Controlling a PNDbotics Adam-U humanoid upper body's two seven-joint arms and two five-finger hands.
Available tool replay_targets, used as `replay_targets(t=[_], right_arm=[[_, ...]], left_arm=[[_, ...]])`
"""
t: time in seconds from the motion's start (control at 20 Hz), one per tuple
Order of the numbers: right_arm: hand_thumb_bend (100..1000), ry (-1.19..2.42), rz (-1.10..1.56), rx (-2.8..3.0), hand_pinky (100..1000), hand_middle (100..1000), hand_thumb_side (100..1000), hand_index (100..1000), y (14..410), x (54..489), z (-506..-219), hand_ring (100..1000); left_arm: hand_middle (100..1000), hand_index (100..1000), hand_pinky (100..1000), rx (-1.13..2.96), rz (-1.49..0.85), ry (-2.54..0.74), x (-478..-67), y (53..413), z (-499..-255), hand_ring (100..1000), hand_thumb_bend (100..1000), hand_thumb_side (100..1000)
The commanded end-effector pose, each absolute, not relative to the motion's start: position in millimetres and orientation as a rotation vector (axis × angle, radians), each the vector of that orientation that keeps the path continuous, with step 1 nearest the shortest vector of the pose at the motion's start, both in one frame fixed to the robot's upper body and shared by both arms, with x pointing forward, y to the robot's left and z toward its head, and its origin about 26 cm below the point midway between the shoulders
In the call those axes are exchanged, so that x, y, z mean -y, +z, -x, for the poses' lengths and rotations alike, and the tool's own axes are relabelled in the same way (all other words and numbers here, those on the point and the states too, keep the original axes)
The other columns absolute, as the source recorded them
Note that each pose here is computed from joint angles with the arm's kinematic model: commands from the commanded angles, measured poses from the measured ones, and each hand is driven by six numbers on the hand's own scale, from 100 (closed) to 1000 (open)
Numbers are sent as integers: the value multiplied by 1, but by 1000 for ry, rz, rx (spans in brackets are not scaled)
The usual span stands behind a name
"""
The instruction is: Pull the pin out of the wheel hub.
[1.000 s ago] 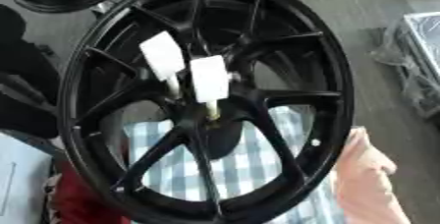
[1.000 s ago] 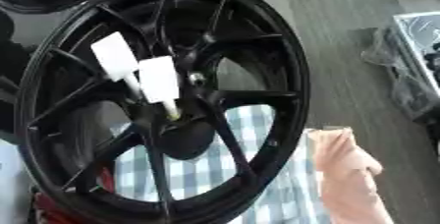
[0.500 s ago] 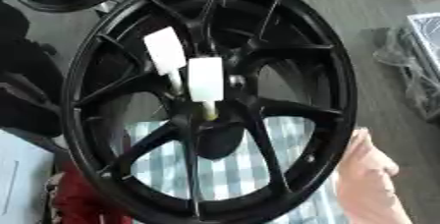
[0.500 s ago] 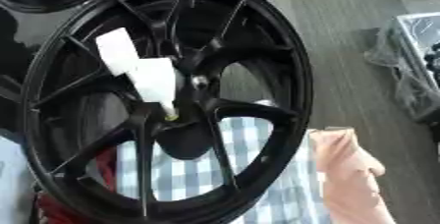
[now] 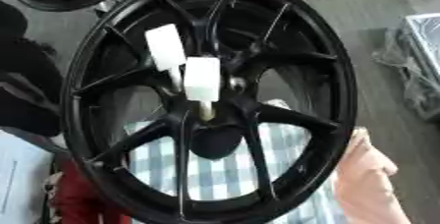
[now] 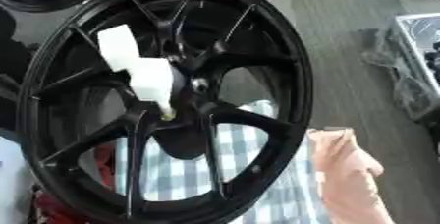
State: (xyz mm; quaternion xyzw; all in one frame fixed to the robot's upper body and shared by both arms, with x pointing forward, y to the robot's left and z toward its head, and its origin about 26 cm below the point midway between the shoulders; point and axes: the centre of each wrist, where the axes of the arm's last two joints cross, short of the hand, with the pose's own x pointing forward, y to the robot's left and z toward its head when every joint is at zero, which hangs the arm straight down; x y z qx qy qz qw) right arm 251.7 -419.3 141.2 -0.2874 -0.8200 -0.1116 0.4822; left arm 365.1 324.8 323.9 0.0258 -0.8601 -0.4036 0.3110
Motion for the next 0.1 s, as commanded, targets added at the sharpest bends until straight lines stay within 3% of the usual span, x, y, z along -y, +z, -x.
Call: replay_targets(t=[0.05, 0.1], right_arm=[[100, -274, 710, 2034, 696, 608, 523, 842, 151, 420, -250, 643], [100, -276, 708, 2035, 696, 608, 523, 842, 151, 419, -250, 643]], left_arm=[[623, 801, 736, 2322, 91, -940, -307, 326, -355, 701, 100, 570], [622, 800, 735, 2318, 142, -890, -302, 321, -355, 699, 100, 567]])
